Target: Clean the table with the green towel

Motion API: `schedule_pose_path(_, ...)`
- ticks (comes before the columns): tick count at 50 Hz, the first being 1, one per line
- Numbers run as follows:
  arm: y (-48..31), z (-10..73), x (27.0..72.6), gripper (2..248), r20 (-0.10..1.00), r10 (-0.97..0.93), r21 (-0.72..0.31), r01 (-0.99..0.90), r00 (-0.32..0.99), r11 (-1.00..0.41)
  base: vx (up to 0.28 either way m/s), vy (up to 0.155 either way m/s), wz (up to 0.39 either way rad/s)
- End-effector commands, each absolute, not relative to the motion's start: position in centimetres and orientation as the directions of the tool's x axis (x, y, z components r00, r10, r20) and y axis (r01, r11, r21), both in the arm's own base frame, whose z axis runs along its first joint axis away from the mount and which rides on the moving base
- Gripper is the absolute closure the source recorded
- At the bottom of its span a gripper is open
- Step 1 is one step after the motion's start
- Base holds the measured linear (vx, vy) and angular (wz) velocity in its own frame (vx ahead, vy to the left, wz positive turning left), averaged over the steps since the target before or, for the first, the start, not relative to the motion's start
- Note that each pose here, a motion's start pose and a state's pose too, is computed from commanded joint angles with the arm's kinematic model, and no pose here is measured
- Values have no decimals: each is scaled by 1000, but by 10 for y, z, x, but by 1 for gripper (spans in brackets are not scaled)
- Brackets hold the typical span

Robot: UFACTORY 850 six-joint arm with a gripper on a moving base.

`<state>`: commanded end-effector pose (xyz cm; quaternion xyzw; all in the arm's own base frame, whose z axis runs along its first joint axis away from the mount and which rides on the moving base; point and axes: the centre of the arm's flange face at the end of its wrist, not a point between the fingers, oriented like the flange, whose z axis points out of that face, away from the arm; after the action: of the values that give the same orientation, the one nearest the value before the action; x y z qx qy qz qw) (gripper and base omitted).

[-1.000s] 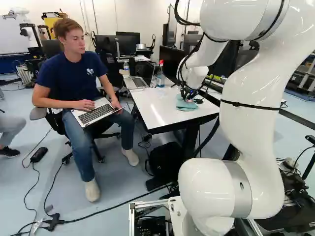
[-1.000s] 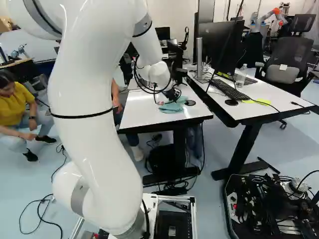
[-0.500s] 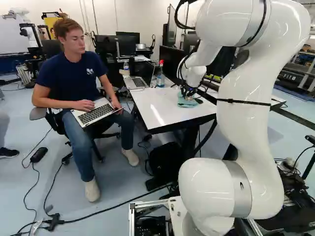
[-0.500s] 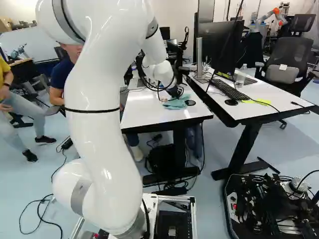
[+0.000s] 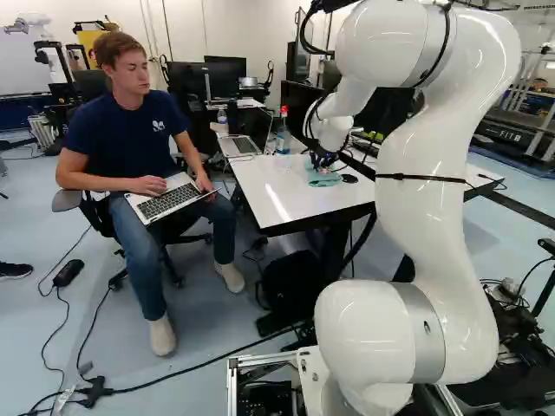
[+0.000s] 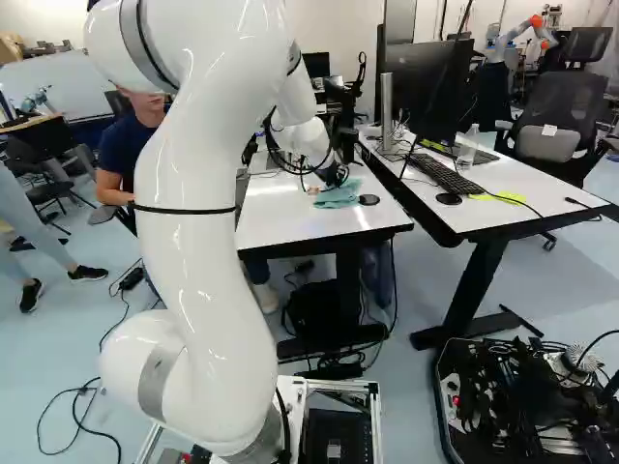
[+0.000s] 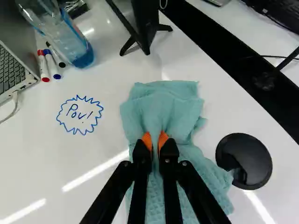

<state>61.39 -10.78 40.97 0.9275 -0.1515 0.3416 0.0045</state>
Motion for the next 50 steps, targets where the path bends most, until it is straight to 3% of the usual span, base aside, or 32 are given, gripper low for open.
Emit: schedule_pose_path(50, -65, 418, 535, 214, 601, -243, -90, -238, 762, -967, 0, 0, 0)
